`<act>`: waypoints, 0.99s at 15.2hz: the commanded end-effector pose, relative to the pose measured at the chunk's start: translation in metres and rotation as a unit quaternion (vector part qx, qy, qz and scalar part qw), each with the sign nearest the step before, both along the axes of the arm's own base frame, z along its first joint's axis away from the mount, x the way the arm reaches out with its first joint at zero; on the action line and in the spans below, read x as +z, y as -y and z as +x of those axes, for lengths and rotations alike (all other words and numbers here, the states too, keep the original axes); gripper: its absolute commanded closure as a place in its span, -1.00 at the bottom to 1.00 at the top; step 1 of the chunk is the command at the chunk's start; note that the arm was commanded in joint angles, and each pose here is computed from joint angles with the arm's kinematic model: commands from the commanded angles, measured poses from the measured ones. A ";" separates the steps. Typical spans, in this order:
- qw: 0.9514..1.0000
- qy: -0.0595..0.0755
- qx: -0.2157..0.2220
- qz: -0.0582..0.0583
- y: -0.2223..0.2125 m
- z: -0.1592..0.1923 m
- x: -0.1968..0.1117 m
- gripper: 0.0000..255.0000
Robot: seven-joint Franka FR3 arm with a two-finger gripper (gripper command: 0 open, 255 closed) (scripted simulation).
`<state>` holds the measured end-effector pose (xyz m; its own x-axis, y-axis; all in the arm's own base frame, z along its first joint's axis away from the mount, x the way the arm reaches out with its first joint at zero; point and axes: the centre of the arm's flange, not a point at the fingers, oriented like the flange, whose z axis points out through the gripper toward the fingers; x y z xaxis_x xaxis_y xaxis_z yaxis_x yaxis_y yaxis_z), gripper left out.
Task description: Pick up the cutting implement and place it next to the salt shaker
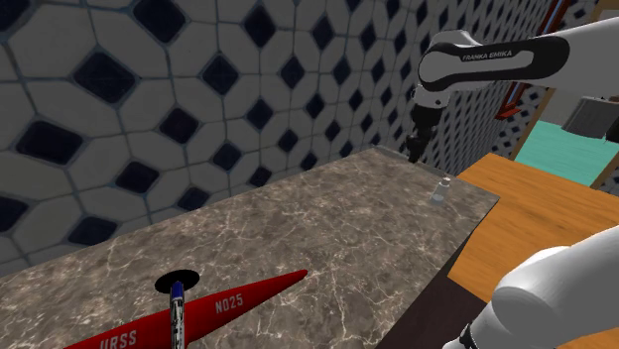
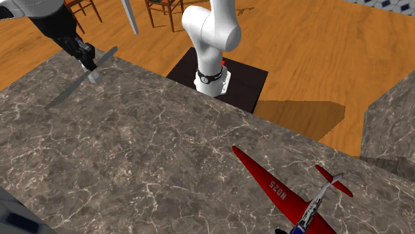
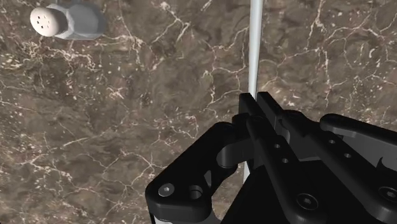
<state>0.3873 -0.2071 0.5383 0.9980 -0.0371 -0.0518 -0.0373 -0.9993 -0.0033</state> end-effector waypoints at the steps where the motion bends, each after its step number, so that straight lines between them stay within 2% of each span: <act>1: 1.000 0.000 0.001 0.000 0.027 -0.007 -0.001 1.00; 15: 1.000 0.000 0.001 0.000 0.209 -0.041 -0.001 1.00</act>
